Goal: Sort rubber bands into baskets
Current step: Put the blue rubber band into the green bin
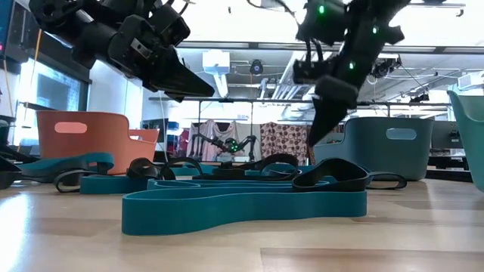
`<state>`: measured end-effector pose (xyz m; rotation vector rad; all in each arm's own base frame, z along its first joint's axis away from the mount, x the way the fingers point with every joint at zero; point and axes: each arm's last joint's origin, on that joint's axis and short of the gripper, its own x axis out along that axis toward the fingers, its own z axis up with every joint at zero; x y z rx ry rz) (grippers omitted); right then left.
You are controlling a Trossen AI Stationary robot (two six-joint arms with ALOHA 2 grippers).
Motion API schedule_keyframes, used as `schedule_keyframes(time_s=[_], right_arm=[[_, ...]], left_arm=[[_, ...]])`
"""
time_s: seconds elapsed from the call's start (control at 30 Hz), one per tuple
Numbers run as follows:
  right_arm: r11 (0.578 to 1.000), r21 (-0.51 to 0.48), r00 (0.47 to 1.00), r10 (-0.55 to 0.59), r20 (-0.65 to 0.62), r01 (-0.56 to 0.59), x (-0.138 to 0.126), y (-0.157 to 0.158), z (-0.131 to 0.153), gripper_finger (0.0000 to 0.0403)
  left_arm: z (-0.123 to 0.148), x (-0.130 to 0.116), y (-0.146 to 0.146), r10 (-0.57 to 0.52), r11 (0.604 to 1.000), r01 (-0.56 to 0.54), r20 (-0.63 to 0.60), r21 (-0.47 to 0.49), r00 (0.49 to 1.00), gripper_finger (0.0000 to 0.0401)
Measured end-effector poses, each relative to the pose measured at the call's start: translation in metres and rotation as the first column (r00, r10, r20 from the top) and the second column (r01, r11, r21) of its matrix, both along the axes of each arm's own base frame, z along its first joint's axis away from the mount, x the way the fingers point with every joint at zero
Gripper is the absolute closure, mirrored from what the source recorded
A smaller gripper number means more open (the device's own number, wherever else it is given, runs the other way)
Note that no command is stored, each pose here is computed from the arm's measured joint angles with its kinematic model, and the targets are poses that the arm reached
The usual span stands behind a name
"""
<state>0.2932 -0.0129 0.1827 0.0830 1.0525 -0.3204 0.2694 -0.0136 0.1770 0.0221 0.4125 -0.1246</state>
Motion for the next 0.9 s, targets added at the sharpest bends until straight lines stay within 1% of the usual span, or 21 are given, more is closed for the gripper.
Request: schedule_keyframes(time_s=[0.23,0.37,0.5,0.6,0.7,0.8,0.9], right_arm=[[0.999,0.008,0.999,-0.040,0.006,0.040,-0.010,-0.015,-0.020,0.0217],[0.999,0.002,0.999,-0.041,0.013,0.041,-0.014,-0.021,-0.026,0.0214],[0.999,0.025,0.998,-0.046,0.049,0.045,-0.016,-0.025,-0.033,0.0219],[0.998,0.035,0.997,-0.053,0.048,0.051,-0.019,-0.028,-0.036,0.0228],[0.998,0.036,0.997,-0.055,0.050,0.053,-0.019,-0.029,-0.036,0.0244],[0.999,0.034,0.998,-0.034,0.047,0.032,-0.019,-0.030,-0.036,0.0263],[0.998,0.058,0.999,-0.018,0.049,0.015,-0.018,-0.029,-0.036,0.0276]], left_arm=[[0.000,0.000,0.000,0.000,1.000,0.000,0.000,0.000,1.000,0.0401],[0.000,0.000,0.000,-0.001,1.000,0.001,0.000,0.000,1.000,0.0401],[0.000,0.000,0.000,-0.001,1.000,0.001,0.000,0.000,1.000,0.0401],[0.000,0.000,0.000,-0.001,1.000,0.001,0.000,0.000,1.000,0.0401],[0.000,0.000,0.000,-0.001,1.000,0.001,-0.001,0.000,1.000,0.0401],[0.000,0.000,0.000,-0.001,1.000,0.001,-0.001,0.000,1.000,0.0401],[0.000,0.000,0.000,-0.001,1.000,0.001,0.000,-0.001,1.000,0.0401]])
